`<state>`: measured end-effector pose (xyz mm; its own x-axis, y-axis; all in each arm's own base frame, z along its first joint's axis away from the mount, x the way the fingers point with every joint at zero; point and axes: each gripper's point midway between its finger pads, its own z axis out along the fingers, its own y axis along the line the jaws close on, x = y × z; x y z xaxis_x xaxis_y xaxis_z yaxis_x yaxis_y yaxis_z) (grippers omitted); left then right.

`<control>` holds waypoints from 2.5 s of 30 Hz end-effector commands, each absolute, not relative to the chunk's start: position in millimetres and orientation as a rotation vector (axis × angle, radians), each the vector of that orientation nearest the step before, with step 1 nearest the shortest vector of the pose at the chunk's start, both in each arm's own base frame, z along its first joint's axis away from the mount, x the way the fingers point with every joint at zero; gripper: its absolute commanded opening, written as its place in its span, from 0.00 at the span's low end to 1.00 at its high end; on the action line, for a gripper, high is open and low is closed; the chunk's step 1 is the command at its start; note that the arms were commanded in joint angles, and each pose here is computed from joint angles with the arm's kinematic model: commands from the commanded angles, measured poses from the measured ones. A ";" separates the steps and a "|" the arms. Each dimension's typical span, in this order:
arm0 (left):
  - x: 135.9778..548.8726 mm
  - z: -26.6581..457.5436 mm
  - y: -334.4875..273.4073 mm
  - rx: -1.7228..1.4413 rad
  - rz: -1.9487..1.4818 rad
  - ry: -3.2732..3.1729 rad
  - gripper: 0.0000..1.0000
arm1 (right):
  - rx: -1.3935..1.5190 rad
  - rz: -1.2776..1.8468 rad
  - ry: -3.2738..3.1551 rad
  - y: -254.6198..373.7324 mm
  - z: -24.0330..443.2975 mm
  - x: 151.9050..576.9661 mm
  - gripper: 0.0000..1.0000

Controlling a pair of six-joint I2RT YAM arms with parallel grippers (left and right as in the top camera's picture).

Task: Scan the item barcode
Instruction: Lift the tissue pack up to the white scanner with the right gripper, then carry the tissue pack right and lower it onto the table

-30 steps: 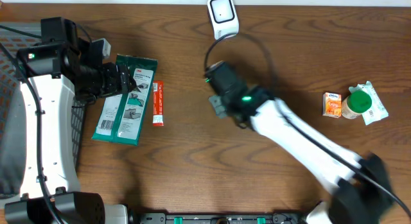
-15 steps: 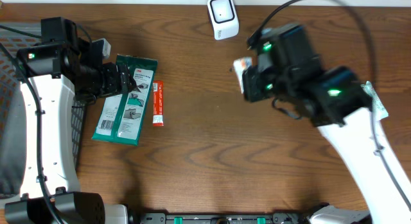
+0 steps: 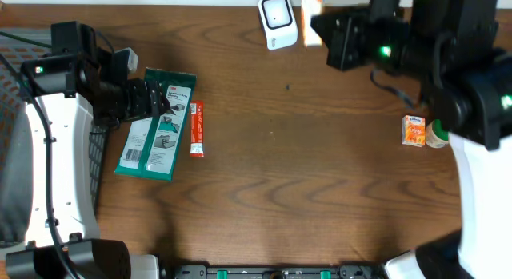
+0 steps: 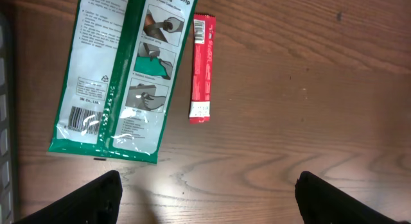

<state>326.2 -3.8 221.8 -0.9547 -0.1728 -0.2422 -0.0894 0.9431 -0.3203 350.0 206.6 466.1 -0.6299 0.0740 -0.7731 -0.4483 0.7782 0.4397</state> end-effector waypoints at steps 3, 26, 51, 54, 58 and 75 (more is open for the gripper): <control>323.8 225.9 -5.0 -0.198 -0.455 2.819 0.87 | -0.238 0.867 2.199 227.8 429.5 399.3 0.01; 323.9 226.0 -5.0 -0.198 -0.455 2.819 0.87 | 0.051 1.691 2.157 235.6 224.5 609.7 0.01; 323.8 225.9 -5.0 -0.198 -0.455 2.819 0.87 | -0.040 1.695 2.086 230.8 248.5 607.6 0.02; 323.9 226.0 -5.0 -0.198 -0.455 2.819 0.87 | -0.078 1.554 2.139 223.1 279.7 582.9 0.01; 323.9 226.0 -5.0 -0.198 -0.455 2.819 0.87 | -0.196 1.299 2.242 204.8 304.7 534.9 0.01; 323.9 226.0 -5.0 -0.198 -0.455 2.819 0.87 | -0.148 0.408 3.006 96.1 224.3 389.3 0.01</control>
<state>326.1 -3.9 222.0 -0.9546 -0.1728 -0.2426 -0.0892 0.9430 -0.3207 390.1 105.4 241.8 -0.9875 -0.0507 -0.1492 -0.0961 0.9439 0.3159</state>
